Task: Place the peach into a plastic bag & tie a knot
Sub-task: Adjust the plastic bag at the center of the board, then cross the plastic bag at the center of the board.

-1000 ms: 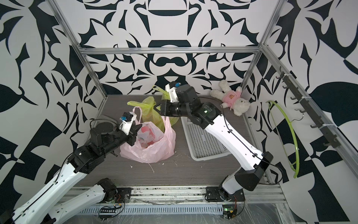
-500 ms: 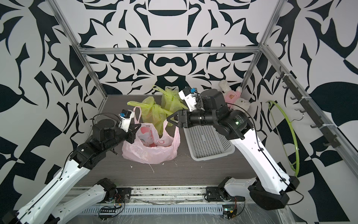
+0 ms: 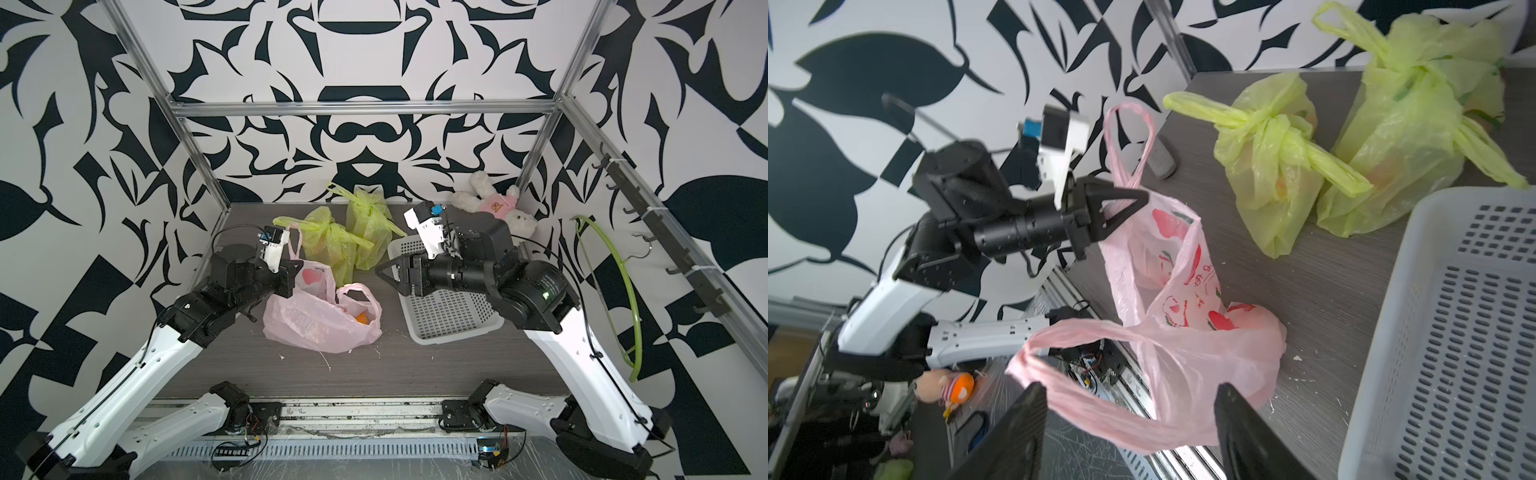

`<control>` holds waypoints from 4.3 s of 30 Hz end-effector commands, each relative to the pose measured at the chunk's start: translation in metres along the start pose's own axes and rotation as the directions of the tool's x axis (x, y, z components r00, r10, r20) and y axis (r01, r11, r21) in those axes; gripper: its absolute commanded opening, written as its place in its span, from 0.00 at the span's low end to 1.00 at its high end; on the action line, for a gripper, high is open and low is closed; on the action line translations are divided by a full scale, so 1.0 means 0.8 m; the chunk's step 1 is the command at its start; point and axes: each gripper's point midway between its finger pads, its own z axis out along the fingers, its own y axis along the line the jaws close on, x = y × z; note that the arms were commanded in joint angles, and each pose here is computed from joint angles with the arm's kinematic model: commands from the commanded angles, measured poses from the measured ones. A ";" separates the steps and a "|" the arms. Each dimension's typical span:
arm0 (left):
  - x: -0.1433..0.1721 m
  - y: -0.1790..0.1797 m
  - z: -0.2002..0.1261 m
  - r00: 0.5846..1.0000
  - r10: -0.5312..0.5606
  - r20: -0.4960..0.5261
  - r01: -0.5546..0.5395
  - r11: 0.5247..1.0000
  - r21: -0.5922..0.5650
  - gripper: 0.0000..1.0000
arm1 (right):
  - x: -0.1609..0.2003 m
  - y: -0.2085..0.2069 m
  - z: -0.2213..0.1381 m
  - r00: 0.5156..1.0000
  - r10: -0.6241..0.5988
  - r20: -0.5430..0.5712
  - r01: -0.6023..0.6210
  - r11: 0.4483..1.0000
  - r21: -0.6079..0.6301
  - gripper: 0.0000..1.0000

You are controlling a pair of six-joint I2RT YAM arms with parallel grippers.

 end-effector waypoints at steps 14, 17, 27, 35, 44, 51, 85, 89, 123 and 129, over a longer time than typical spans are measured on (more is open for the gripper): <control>-0.012 0.018 -0.001 0.991 -0.133 -0.033 0.131 0.990 -0.060 0.00 | -0.049 0.004 0.064 0.955 -0.281 0.090 0.257 0.942 0.216 0.64; -0.012 0.016 -0.001 0.990 -0.135 -0.032 0.133 0.990 -0.053 0.00 | -0.048 0.010 0.079 0.960 -0.263 0.099 0.241 0.951 0.194 0.64; -0.014 0.006 -0.008 0.990 -0.139 -0.020 0.139 0.990 -0.002 0.00 | -0.053 0.017 0.122 0.968 -0.224 0.115 0.200 0.961 0.190 0.72; -0.003 -0.047 -0.018 0.997 -0.066 -0.028 0.071 0.964 0.255 0.00 | -0.069 0.028 0.135 0.963 -0.226 0.143 0.201 0.964 0.171 0.09; 0.008 -0.111 -0.024 0.995 0.015 -0.095 0.041 0.829 0.558 0.00 | -0.078 0.069 0.157 0.968 -0.227 0.107 0.225 0.974 0.024 0.00; 0.001 -0.122 -0.028 0.997 0.018 -0.073 0.030 0.793 0.608 0.00 | -0.074 0.053 0.173 0.982 -0.176 0.068 0.174 0.984 0.033 0.00; 0.006 -0.125 -0.006 0.992 0.031 -0.121 0.052 0.782 0.621 0.09 | -0.073 -0.009 0.192 0.998 0.067 0.015 -0.064 0.990 -0.129 0.00; 0.002 -0.127 -0.008 0.994 0.025 -0.109 0.049 0.776 0.629 0.09 | -0.074 -0.007 0.182 0.997 0.065 0.031 -0.061 0.990 -0.129 0.00; 0.023 -0.135 -0.002 0.968 0.075 -0.238 0.106 0.740 0.664 0.20 | -0.056 -0.014 0.254 0.959 0.100 -0.265 -0.158 0.966 -0.207 0.00; 0.021 -0.137 -0.004 0.967 0.085 -0.239 0.101 0.735 0.671 0.30 | -0.049 -0.020 0.262 0.950 0.106 -0.294 -0.168 0.966 -0.197 0.00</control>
